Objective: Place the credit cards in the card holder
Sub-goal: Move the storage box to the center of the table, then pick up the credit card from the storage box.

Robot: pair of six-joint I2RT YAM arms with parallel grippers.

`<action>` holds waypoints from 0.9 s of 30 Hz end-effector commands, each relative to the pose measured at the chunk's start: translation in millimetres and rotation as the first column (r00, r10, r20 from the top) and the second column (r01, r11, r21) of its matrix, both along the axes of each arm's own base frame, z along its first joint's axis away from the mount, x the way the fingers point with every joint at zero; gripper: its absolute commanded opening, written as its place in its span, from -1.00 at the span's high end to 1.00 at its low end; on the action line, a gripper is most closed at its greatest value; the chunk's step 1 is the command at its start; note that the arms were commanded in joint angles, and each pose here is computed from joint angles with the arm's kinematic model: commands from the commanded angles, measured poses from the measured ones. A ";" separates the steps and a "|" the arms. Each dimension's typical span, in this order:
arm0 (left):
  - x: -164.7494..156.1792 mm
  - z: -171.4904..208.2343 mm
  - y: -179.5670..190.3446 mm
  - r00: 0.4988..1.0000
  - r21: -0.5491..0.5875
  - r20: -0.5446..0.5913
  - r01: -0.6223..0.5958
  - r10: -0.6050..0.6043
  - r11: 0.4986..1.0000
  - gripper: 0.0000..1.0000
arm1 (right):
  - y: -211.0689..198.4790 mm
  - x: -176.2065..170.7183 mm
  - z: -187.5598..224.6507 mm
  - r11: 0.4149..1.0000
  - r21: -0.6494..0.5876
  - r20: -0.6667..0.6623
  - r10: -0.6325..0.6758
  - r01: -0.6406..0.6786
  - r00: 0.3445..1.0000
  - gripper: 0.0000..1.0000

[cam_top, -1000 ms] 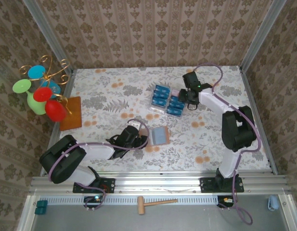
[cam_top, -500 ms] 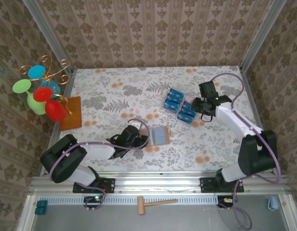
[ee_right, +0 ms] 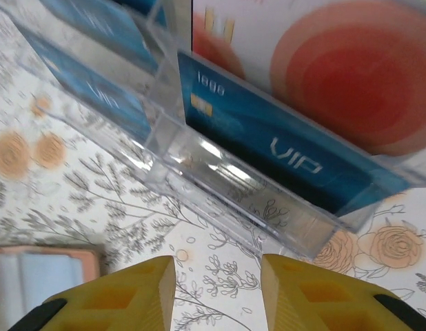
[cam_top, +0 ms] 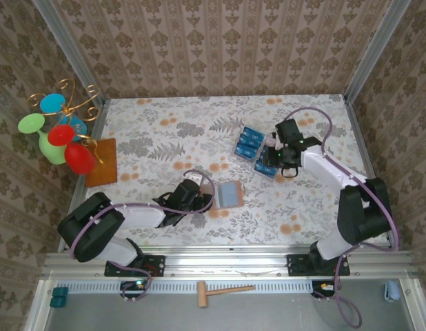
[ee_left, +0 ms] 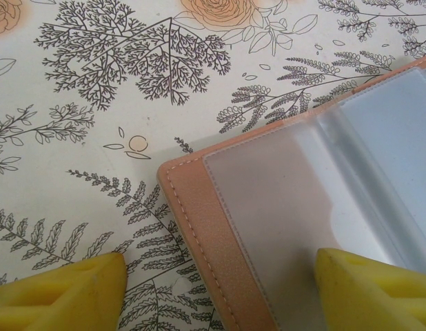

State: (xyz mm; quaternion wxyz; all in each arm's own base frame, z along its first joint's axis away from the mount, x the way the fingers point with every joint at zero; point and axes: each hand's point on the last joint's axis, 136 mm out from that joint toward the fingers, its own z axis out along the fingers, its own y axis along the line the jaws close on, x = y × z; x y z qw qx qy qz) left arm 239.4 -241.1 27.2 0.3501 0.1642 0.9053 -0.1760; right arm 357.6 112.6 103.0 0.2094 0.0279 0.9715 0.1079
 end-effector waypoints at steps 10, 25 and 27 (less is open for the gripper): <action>-6.7 -6.7 -6.0 0.999 0.017 -0.045 0.031 -0.030 0.999 -0.46 | 2.2 16.7 -17.6 0.954 -0.264 -0.032 0.137 -0.141 0.990 0.25; -6.8 -6.7 -6.6 0.998 0.015 -0.046 0.032 -0.032 0.999 -0.46 | 1.2 13.4 -41.1 0.900 -0.372 -0.109 0.201 -0.227 0.974 0.28; -6.6 -6.5 -6.7 0.999 0.016 -0.044 0.032 -0.031 0.999 -0.46 | 4.0 9.6 -42.4 0.901 -0.362 -0.116 0.209 -0.237 0.971 0.28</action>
